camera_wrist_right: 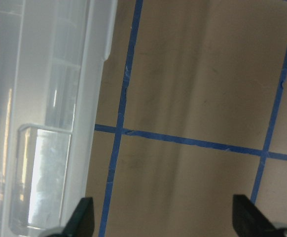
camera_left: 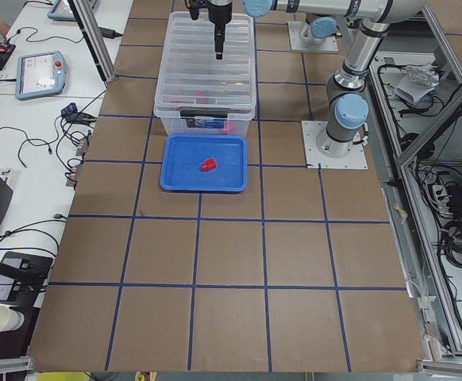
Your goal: Place red block in blue tray from box
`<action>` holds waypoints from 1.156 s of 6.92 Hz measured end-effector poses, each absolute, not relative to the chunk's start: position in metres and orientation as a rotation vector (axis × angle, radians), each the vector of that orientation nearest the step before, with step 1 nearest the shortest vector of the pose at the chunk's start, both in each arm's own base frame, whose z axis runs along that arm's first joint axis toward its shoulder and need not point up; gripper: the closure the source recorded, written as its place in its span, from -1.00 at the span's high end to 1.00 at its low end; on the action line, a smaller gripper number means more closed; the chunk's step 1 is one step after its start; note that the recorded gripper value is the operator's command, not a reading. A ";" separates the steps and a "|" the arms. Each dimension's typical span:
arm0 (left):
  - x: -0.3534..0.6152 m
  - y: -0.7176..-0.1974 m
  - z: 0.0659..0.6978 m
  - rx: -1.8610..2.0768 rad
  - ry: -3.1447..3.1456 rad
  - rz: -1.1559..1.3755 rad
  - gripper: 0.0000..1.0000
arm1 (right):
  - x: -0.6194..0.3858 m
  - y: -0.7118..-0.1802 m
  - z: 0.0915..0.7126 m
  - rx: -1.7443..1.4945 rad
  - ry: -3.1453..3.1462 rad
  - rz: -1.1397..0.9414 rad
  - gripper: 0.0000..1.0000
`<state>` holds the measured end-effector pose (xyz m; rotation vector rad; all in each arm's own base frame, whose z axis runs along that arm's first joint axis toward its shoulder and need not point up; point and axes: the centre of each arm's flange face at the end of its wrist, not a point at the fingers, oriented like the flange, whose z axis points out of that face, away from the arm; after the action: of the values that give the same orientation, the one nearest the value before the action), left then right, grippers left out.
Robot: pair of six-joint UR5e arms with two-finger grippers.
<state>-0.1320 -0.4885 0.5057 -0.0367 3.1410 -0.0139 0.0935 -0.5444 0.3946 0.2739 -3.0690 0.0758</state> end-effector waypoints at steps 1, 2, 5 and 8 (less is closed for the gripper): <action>-0.124 -0.487 0.508 -0.062 3.149 0.006 1.00 | 0.097 -0.543 0.434 0.218 -3.073 0.107 1.00; -0.120 -0.486 0.507 -0.067 3.153 0.016 1.00 | 0.107 -0.538 0.476 0.144 -3.090 0.126 1.00; -0.116 -0.481 0.522 -0.054 3.157 -0.040 1.00 | 0.135 -0.537 0.511 0.133 -3.122 0.110 1.00; -0.120 -0.491 0.520 -0.037 3.152 -0.076 1.00 | 0.136 -0.535 0.511 0.136 -3.119 0.099 1.00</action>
<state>-0.1203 -0.4911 0.5199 -0.0368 3.1518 -0.0761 0.1361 -0.5353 0.5113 0.1356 -3.1194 0.0988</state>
